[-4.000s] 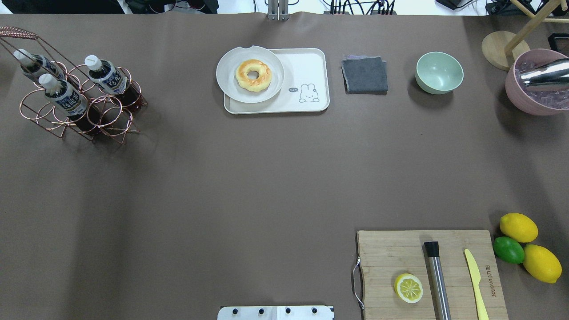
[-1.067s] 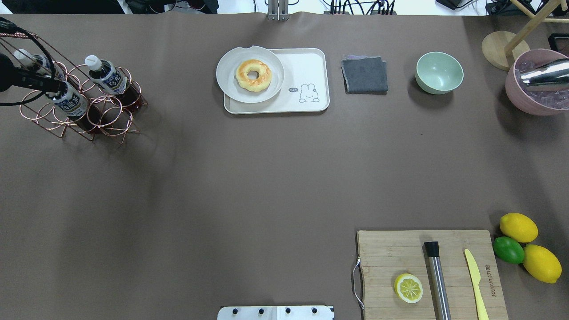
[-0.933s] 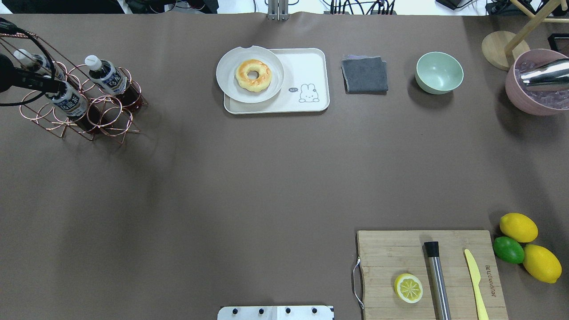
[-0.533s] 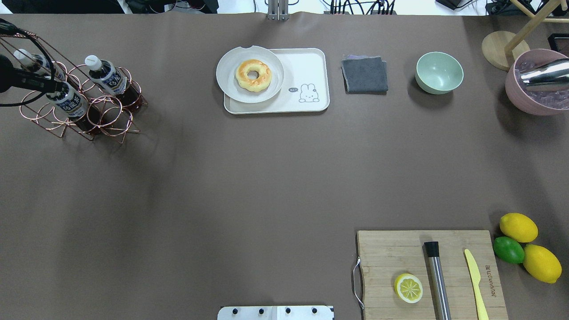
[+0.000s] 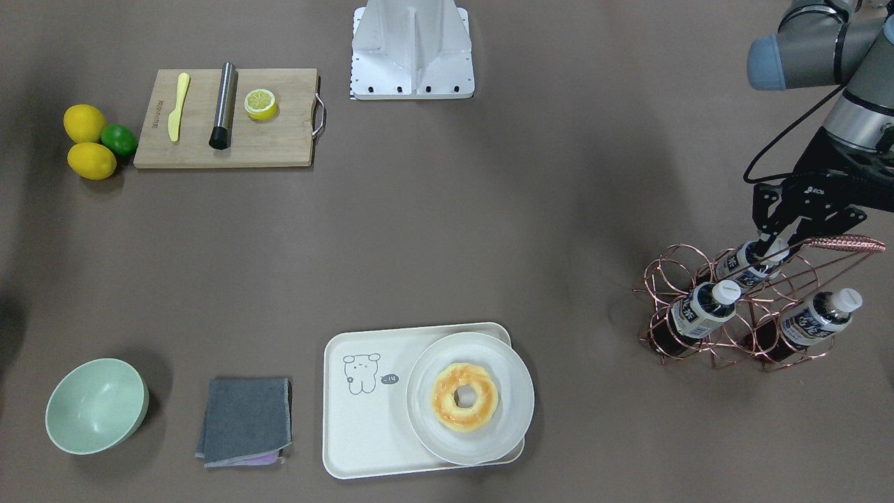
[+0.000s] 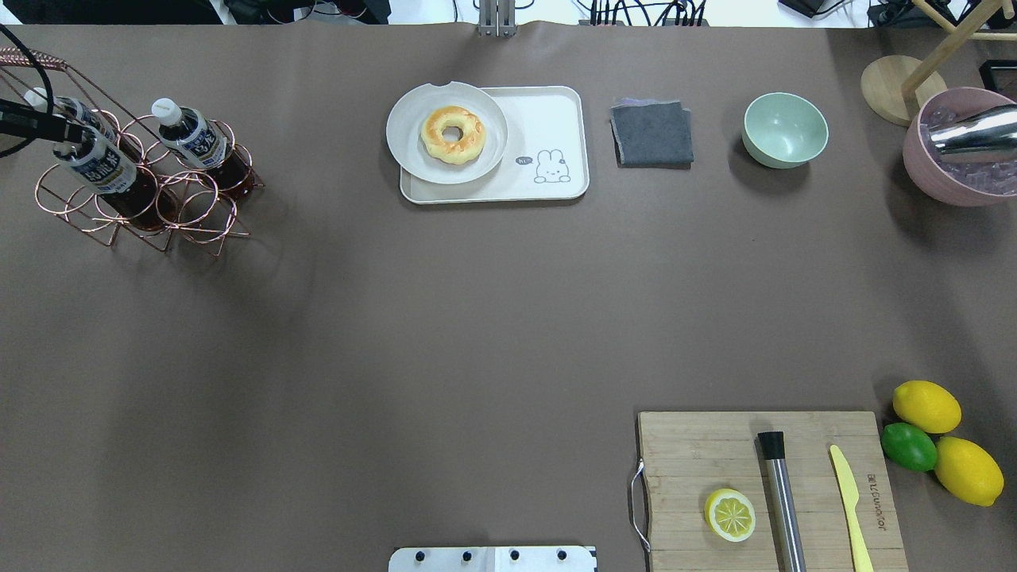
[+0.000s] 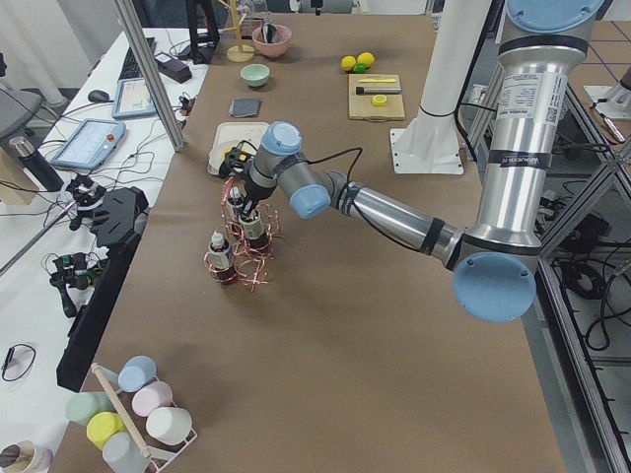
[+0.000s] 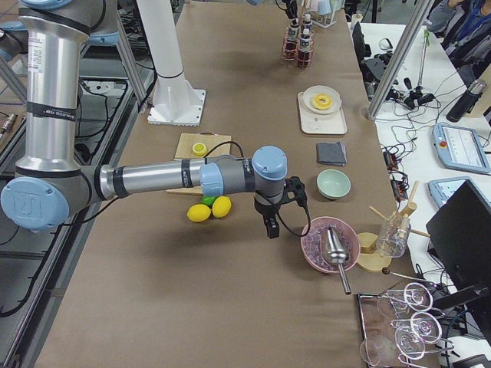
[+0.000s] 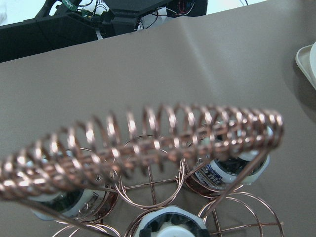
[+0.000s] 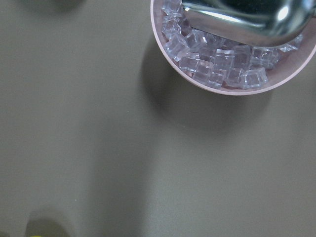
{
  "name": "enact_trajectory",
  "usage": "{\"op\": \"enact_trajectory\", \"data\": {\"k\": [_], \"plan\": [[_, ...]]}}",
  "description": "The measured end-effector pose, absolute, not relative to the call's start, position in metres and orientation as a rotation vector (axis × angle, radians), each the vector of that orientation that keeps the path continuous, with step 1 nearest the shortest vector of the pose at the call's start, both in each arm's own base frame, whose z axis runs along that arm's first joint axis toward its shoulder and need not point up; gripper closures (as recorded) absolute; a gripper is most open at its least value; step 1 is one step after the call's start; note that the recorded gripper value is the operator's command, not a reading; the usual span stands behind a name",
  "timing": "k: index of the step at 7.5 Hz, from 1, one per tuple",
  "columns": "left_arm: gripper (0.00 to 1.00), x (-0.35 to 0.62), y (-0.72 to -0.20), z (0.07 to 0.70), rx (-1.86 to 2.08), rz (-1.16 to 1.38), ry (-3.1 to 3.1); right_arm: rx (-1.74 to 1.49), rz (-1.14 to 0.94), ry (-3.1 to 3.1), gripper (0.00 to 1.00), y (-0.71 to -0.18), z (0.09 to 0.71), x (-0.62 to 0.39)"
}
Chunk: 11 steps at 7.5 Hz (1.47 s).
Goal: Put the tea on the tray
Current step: 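Close the left gripper on the tea bottle and lift it from the rack, then carry the tea bottle with the left gripper and set it upright mid-table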
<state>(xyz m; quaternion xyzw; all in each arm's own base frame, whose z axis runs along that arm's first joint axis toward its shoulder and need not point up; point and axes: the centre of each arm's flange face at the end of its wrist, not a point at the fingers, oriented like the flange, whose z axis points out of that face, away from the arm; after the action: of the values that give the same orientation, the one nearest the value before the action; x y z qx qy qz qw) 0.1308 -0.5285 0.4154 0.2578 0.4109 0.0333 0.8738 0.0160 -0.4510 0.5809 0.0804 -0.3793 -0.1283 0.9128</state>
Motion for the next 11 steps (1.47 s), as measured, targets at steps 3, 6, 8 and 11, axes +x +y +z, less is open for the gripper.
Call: {"op": "enact_trajectory", "data": {"k": [3, 6, 8, 11], "plan": [[1.00, 0.077, -0.506, 0.352, 0.513, 0.065, 0.849, 0.167, -0.268, -0.776, 0.00, -0.452, 0.581, 0.015], [1.00, 0.090, -0.460, 0.260, 0.449, 0.026, 0.879, 0.170, -0.269, -0.777, 0.00, -0.453, 0.578, 0.015], [1.00, 0.176, -0.437, 0.210, 0.388, -0.037, 0.908, 0.172, -0.269, -0.783, 0.00, -0.454, 0.577, 0.014], [1.00, 0.348, -0.389, 0.101, 0.304, -0.144, 0.854, 0.180, -0.272, -0.785, 0.00, -0.457, 0.573, 0.014]]}}
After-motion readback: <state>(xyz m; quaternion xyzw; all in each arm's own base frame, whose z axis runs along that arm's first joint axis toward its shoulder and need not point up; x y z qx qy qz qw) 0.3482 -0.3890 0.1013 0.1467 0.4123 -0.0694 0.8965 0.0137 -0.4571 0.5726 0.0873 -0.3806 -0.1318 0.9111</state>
